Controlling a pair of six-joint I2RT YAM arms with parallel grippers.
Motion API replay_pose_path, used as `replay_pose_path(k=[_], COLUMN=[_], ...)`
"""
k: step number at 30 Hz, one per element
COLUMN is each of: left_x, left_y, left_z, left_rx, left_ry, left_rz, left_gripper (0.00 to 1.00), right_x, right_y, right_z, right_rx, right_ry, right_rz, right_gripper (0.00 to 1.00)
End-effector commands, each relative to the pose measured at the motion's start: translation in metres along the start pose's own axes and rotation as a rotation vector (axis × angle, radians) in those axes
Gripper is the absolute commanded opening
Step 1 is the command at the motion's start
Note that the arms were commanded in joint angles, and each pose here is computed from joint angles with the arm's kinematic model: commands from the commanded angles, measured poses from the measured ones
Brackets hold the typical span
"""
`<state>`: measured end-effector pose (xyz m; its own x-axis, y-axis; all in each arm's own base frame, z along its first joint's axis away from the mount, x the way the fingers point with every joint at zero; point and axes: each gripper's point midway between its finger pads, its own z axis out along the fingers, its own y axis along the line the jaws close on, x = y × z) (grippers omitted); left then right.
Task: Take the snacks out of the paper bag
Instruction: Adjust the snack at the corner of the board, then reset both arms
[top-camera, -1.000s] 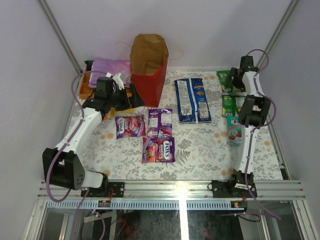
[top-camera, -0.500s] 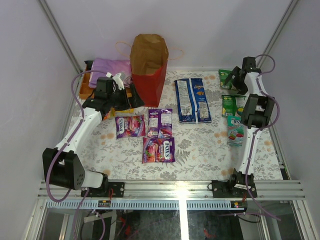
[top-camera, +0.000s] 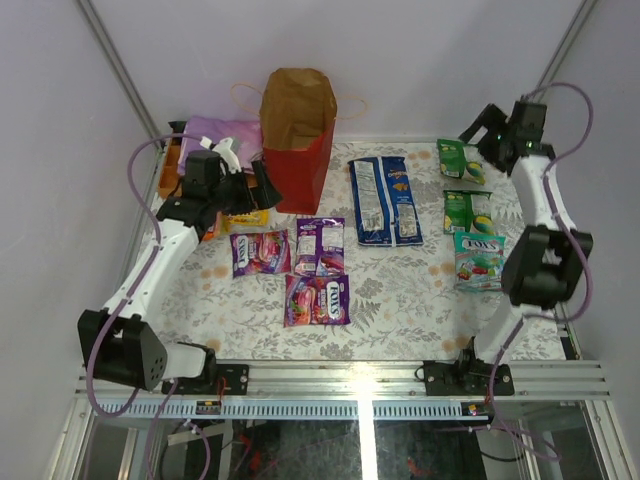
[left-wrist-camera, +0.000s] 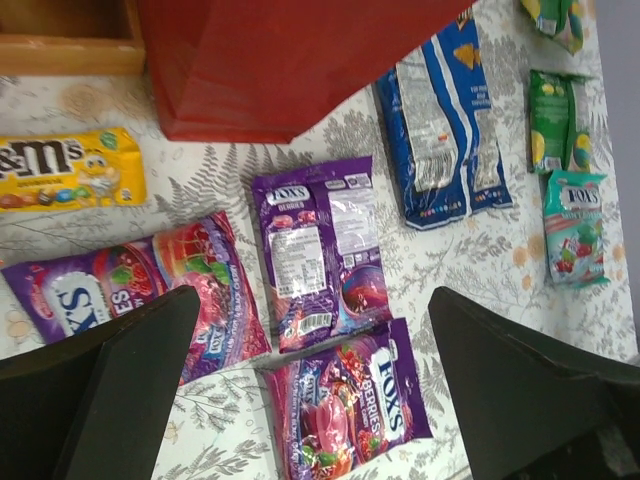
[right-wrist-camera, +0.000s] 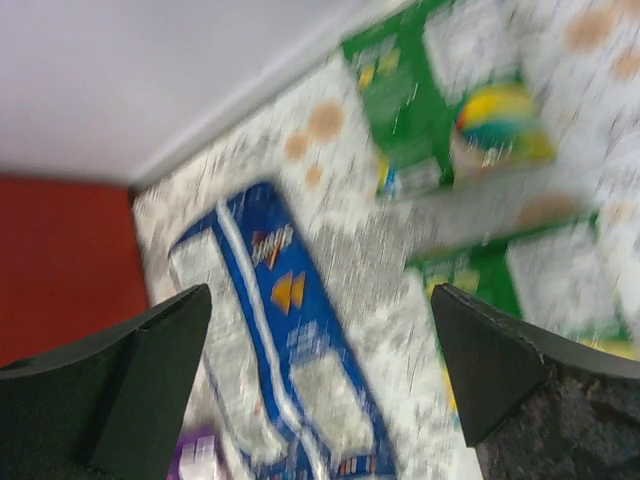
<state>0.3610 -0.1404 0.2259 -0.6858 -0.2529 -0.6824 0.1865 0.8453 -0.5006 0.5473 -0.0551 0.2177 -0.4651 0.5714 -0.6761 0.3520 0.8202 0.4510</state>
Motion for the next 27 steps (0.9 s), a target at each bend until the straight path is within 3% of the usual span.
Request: replay_pose_path(k=[1, 7, 12, 19, 27], left_x=[-0.053, -0.068, -0.057, -0.035, -0.037], left_y=[-0.003, 0.009, 0.014, 0.022, 0.021], left_z=[-0.027, -0.063, -0.083, -0.079, -0.078], left_rx=[-0.04, -0.143, -0.174, -0.164, -0.158], left_ry=[-0.232, -0.363, -0.4, -0.383, -0.366], left_rz=[0.074, 0.124, 0.155, 0.167, 0.182], left_gripper=[1.0, 1.0, 1.0, 1.0, 1.0], right_x=[0.058, 0.158, 0.213, 0.228, 0.225], right_y=[0.057, 0.09, 0.07, 0.037, 0.032], right_z=[-0.058, -0.11, -0.146, -0.159, -0.149], right_rx=[-0.33, -0.459, -0.48, -0.366, -0.309], right_ry=[-0.069, 0.023, 0.06, 0.065, 0.064], right_rz=[-0.003, -0.156, -0.197, -0.213, -0.143], right_gripper=[1.0, 1.0, 1.0, 0.99, 1.0])
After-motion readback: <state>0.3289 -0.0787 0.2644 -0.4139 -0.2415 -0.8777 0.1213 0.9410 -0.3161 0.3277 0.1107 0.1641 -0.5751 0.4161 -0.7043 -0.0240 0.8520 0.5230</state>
